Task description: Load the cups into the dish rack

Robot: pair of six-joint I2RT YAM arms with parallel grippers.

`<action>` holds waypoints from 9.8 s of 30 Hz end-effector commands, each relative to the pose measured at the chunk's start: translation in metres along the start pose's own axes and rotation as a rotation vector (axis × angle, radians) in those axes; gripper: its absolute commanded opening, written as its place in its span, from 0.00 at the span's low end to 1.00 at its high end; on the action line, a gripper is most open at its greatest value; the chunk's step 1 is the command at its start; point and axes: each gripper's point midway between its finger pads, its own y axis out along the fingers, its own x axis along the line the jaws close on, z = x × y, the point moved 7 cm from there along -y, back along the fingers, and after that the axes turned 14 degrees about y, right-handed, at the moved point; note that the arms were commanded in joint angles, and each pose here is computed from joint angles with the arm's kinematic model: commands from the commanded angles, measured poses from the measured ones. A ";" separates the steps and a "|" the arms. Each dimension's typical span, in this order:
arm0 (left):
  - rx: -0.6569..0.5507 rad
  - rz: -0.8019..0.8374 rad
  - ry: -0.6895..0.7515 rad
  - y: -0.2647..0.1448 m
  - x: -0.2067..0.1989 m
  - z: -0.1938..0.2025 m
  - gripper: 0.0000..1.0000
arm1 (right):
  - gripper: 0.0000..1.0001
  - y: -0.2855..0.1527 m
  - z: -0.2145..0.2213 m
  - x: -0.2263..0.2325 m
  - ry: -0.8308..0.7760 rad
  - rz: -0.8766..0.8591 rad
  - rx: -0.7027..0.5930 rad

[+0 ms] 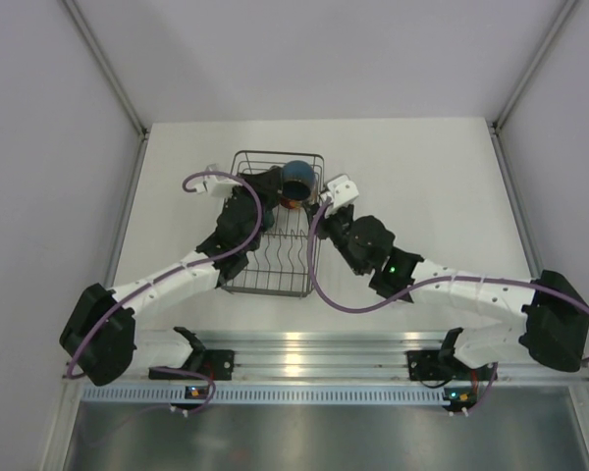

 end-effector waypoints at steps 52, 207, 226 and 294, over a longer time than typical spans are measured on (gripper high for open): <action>0.131 0.318 -0.452 -0.080 -0.032 -0.035 0.29 | 0.00 0.035 -0.017 -0.031 -0.079 0.230 -0.259; 0.249 0.171 0.715 -0.045 0.120 0.196 0.00 | 0.49 -0.001 0.075 -0.049 -0.046 0.122 -0.065; 0.300 0.122 0.814 -0.021 0.112 0.214 0.00 | 0.50 -0.007 0.077 -0.055 -0.038 0.139 -0.062; 0.276 -0.053 0.941 0.007 0.111 0.222 0.00 | 0.51 -0.012 0.072 -0.066 -0.006 0.148 -0.066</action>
